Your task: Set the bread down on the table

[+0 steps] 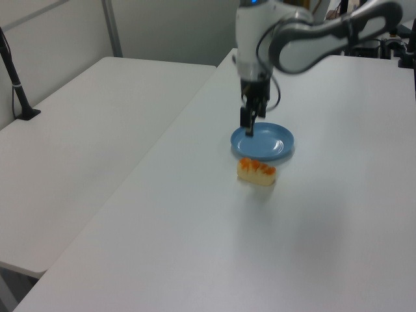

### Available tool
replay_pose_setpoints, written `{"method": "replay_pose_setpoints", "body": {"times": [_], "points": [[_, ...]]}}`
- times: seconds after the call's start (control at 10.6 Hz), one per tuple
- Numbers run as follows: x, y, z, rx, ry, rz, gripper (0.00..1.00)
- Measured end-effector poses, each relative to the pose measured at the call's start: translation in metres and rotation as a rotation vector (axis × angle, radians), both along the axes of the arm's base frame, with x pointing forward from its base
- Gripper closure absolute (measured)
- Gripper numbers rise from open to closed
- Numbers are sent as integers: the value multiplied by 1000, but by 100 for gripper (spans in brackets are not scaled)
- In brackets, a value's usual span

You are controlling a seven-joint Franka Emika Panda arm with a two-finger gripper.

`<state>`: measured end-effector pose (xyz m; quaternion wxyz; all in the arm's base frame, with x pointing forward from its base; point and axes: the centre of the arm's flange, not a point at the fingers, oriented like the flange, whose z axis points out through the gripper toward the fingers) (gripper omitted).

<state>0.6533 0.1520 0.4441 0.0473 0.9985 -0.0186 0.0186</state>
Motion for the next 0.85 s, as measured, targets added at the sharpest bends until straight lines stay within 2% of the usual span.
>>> {"method": "replay_pose_setpoints", "body": {"times": [0.28, 0.47, 0.66, 0.85], "points": [[-27, -71, 81, -1, 33, 26, 0], [-54, -110, 133, 5, 30, -6, 0], [-69, -132, 160, 12, 3, -39, 0], [-77, -143, 167, 34, 13, -63, 0]]}}
